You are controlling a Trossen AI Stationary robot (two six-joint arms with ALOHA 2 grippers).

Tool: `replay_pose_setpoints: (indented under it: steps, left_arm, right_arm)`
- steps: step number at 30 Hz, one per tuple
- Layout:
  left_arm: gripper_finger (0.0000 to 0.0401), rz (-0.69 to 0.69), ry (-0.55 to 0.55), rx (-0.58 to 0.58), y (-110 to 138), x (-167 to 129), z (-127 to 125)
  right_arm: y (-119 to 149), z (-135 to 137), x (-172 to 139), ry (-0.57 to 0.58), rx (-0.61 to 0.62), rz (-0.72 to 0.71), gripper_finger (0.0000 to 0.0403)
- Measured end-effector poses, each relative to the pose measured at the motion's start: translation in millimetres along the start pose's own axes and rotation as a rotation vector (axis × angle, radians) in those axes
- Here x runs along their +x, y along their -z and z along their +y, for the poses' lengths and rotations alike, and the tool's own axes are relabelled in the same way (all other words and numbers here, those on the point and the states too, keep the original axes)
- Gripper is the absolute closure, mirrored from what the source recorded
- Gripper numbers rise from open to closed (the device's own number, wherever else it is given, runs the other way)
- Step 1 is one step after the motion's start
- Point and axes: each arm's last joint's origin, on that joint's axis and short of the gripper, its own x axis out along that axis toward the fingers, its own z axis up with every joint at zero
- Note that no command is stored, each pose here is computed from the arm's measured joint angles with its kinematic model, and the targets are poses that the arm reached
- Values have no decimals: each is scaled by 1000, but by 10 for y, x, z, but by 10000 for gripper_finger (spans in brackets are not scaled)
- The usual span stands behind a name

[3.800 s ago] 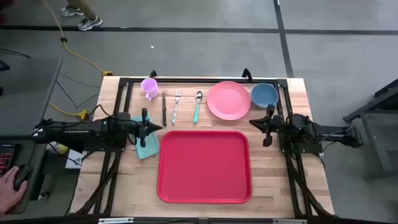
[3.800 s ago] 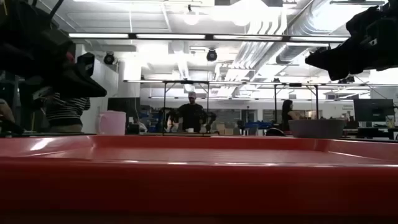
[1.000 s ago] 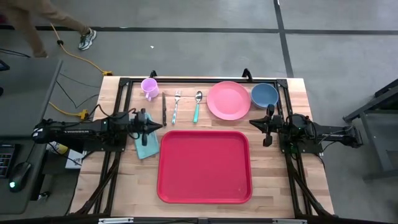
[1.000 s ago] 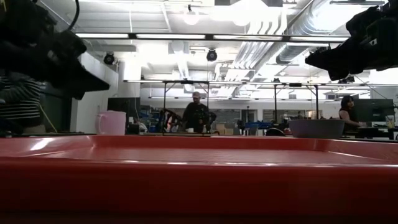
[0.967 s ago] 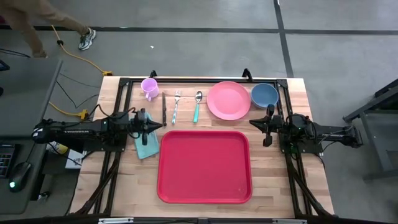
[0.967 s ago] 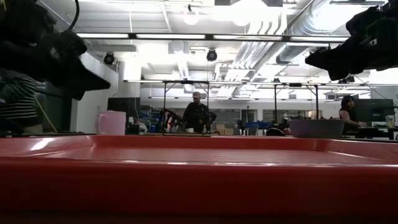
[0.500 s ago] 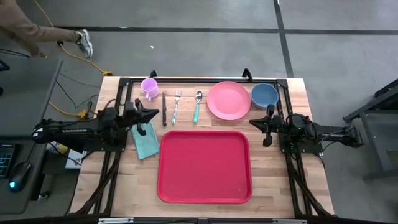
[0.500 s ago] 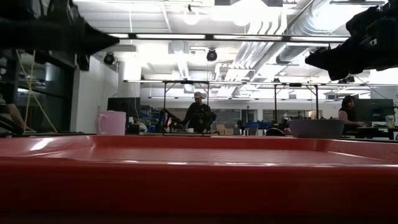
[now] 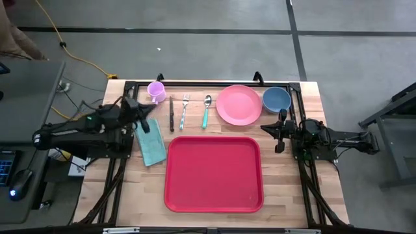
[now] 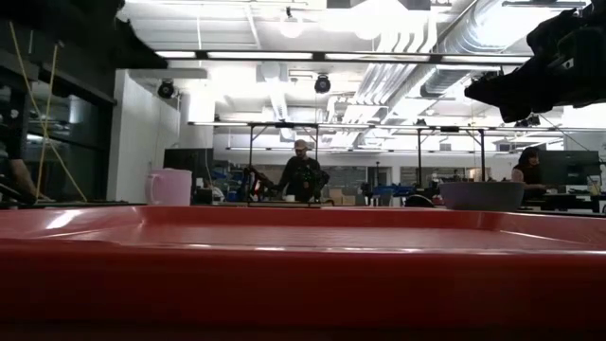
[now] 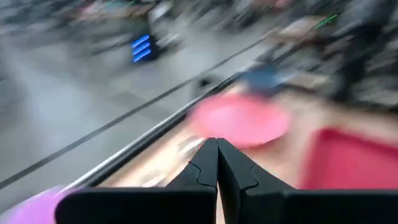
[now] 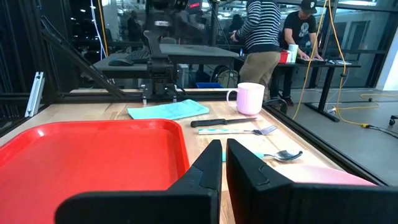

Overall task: Set up tray
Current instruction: Put the purple mug on the red tray

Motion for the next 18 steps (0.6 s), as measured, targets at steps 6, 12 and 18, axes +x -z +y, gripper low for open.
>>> replay_pose_setpoints:
  steps: [6, 12, 18]
  left_arm:
    - [368, 116, -447, -27, -400, -359, 265]
    - [368, 168, -674, -28, -364, -300, 269]
    - [381, 388, -787, -15, 42, 58, 103]
  right_arm:
    - [0, 0, 0, 0, 0, 0, 402]
    - [0, 0, 0, 0, 0, 0, 402]
    - [-1, 0, 0, 0, 0, -1, 402]
